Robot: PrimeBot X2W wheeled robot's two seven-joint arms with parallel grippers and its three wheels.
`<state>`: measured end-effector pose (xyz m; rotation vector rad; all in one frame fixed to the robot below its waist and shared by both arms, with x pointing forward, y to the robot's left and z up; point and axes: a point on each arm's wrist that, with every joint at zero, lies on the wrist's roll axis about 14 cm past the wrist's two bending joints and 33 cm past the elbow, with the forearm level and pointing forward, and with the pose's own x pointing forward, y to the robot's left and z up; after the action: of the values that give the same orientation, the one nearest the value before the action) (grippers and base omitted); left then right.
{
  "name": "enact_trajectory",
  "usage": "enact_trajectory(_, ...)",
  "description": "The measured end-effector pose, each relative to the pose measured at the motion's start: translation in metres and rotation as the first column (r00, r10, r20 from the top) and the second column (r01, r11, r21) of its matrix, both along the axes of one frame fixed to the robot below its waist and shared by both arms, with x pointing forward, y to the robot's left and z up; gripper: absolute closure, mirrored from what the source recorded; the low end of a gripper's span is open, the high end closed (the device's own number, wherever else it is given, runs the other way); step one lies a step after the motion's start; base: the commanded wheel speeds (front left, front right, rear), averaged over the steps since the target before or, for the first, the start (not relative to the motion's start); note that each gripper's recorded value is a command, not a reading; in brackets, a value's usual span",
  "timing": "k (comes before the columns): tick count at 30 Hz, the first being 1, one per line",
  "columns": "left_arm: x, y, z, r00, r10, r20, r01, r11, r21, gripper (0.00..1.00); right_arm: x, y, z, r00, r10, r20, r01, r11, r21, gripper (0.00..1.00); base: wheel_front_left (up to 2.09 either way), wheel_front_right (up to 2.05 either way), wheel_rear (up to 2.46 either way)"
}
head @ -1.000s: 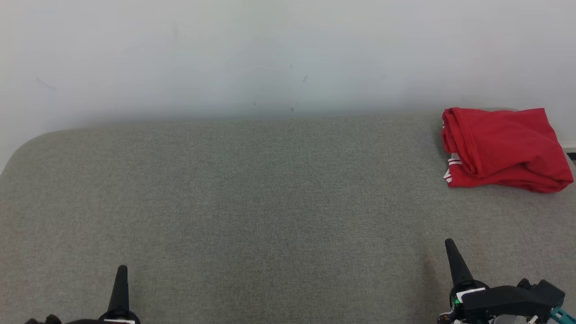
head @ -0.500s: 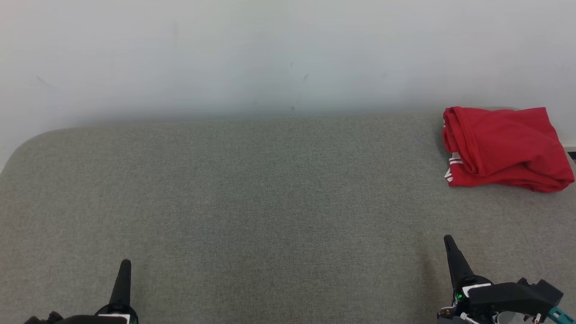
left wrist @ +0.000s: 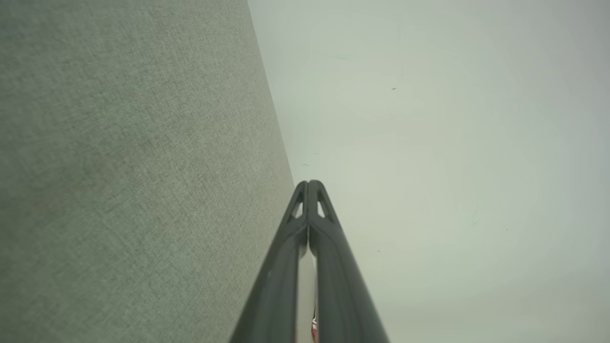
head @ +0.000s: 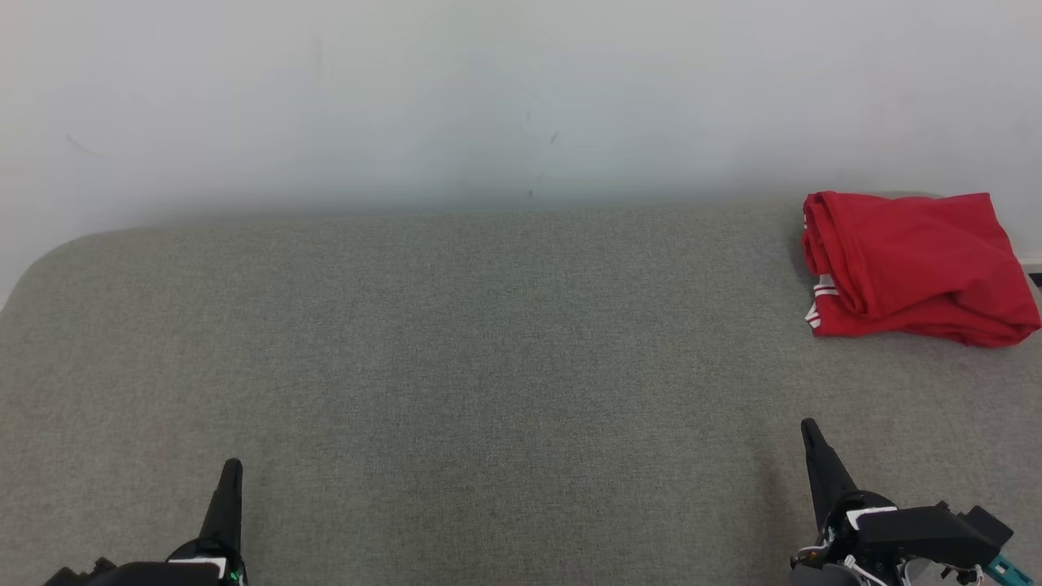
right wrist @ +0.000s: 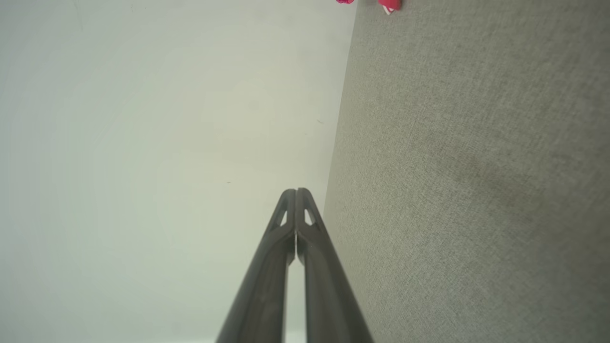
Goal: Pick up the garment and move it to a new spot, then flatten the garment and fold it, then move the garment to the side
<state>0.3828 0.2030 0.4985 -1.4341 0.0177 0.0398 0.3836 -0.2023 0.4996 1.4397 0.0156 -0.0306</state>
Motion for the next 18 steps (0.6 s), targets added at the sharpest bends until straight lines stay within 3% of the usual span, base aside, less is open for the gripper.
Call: enact_trajectory(18,0.0048,-0.0029,0.0057,1.000,-0.014,0.027,0.017,0.991,-0.135,1.00,0.0043,0.0015,0.0053,1.000,0.007,0.023,-0.010,0.991,0.131,1.00,0.00,0.00,0.00)
